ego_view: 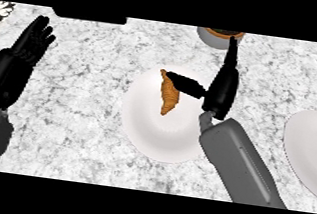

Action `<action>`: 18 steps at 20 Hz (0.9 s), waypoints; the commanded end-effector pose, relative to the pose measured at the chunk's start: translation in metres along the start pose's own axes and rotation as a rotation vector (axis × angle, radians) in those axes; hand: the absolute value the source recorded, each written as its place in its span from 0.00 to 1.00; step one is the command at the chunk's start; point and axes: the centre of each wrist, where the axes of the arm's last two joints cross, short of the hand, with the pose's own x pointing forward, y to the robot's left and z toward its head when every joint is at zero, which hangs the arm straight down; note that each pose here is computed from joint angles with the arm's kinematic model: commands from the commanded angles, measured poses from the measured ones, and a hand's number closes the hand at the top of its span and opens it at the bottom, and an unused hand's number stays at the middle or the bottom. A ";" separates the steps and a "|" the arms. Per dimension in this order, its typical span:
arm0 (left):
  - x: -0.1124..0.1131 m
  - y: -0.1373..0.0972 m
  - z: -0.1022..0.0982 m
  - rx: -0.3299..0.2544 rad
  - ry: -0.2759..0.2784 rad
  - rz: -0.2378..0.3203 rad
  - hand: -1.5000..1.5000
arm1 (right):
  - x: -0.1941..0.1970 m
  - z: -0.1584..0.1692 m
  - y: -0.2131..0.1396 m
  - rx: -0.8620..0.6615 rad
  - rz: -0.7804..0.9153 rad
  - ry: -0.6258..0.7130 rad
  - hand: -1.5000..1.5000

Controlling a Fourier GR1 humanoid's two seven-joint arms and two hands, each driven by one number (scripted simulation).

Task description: Pick the croissant from the plate and place it in the plate

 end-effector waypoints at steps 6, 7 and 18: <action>0.000 -0.012 0.004 0.020 0.012 0.008 0.50 | -0.037 0.032 -0.106 -0.062 -0.056 -0.029 0.00; 0.002 0.003 0.017 0.019 -0.001 0.010 0.50 | -0.054 0.044 -0.122 -0.065 -0.049 -0.013 0.00; 0.006 -0.007 -0.009 0.007 0.000 0.004 0.50 | -0.066 0.080 -0.221 -0.014 -0.011 -0.057 0.00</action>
